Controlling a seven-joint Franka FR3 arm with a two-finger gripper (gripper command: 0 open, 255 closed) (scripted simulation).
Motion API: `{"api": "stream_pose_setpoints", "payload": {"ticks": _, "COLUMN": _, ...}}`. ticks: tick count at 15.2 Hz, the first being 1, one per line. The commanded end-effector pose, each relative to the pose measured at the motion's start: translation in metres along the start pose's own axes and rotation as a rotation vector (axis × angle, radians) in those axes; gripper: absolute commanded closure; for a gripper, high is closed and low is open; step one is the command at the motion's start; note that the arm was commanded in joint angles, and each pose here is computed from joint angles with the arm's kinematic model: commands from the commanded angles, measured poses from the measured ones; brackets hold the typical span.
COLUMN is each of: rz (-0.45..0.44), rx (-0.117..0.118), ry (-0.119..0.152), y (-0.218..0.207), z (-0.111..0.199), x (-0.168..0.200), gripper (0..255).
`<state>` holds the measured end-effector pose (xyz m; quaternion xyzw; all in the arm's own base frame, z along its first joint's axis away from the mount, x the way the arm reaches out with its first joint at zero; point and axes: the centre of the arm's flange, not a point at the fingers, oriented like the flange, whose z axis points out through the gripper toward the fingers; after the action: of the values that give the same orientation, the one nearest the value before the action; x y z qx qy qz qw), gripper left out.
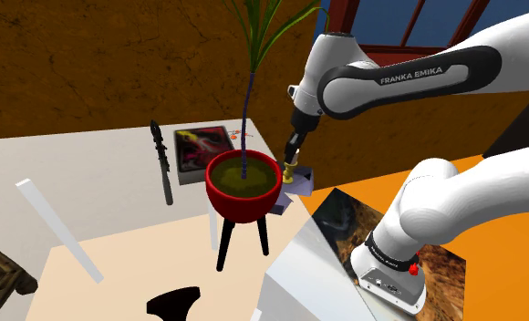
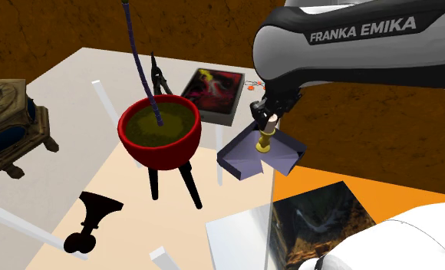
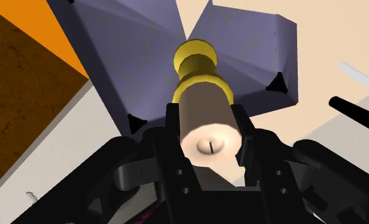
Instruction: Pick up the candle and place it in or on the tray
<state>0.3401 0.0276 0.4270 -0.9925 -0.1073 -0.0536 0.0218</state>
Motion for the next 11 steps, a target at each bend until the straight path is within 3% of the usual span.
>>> {"api": "stream_pose_setpoints", "payload": {"ticks": 1, "rz": 0.0, "rx": 0.0, "ry": 0.001, "y": -0.0003, "z": 0.01, "x": -0.0015, "gripper": 255}}
{"api": "stream_pose_setpoints", "payload": {"ticks": 8, "rz": 0.0, "rx": 0.0, "ry": 0.001, "y": -0.0003, "z": 0.01, "x": -0.0015, "gripper": 255}}
{"api": "stream_pose_setpoints", "payload": {"ticks": 9, "rz": 0.0, "rx": 0.0, "ry": 0.001, "y": -0.0003, "z": 0.01, "x": -0.0015, "gripper": 0}}
{"api": "stream_pose_setpoints", "payload": {"ticks": 11, "rz": 0.0, "rx": 0.0, "ry": 0.001, "y": -0.0003, "z": 0.01, "x": -0.0015, "gripper": 0}}
